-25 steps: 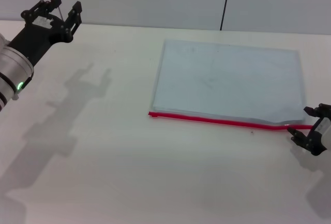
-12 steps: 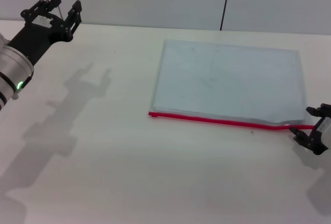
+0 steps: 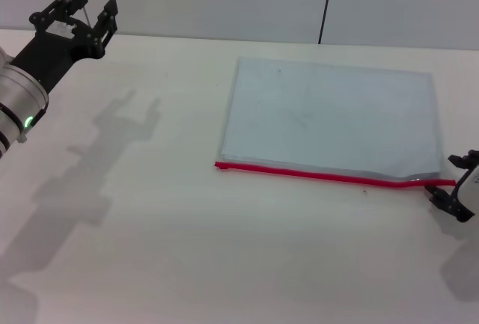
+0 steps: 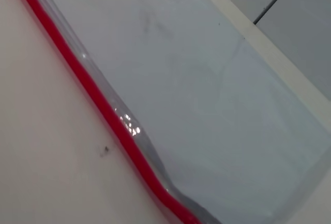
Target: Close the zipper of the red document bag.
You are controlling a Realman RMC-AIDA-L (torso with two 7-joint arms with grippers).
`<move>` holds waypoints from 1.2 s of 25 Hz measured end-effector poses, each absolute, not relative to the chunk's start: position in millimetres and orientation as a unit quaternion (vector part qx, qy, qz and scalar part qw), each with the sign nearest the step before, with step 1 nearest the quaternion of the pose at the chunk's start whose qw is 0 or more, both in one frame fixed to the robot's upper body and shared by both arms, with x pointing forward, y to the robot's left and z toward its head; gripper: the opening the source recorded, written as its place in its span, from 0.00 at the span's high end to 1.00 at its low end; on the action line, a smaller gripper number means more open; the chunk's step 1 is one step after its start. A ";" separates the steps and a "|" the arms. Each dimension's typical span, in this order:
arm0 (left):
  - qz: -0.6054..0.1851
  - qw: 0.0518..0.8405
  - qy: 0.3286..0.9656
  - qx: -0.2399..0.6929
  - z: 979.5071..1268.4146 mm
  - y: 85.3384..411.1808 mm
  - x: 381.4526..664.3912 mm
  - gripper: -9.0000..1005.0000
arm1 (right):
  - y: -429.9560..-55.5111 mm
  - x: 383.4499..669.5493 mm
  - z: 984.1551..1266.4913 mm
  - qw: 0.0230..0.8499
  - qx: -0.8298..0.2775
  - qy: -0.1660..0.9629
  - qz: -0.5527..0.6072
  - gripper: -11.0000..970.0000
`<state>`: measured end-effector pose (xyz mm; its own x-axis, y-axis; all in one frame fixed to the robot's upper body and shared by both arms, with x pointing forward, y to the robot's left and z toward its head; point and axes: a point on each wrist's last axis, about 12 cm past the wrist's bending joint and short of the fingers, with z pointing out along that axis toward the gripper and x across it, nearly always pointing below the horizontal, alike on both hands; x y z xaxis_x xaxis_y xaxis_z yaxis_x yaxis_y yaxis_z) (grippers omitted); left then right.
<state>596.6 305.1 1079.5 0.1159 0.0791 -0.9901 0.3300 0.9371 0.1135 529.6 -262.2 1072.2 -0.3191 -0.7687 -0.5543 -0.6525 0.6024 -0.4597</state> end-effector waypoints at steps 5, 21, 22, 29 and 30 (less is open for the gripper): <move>-0.086 0.731 0.659 0.156 1080.0 304.3 597.3 0.49 | -258.4 533.5 1074.3 0.387 -0.442 0.806 -0.074 0.42; -0.086 0.732 0.657 0.157 1080.5 303.0 598.0 0.49 | -252.7 541.3 1076.3 0.390 -0.449 0.801 -0.074 0.43; -0.086 0.732 0.657 0.157 1080.6 302.8 598.2 0.49 | -252.1 542.1 1076.9 0.391 -0.449 0.800 -0.074 0.43; -0.087 0.732 0.657 0.155 1080.9 302.9 598.4 0.49 | -248.9 545.7 1078.5 0.394 -0.452 0.797 -0.072 0.44; -0.087 0.732 0.657 0.155 1081.0 302.8 598.5 0.49 | -248.3 546.0 1078.5 0.394 -0.453 0.797 -0.072 0.45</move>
<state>598.5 302.8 1081.0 0.1212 0.0761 -0.9897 0.3320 0.9365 0.1127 546.0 -248.3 1078.5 -0.2793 -0.7780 -0.5628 -0.6651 0.5795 -0.4710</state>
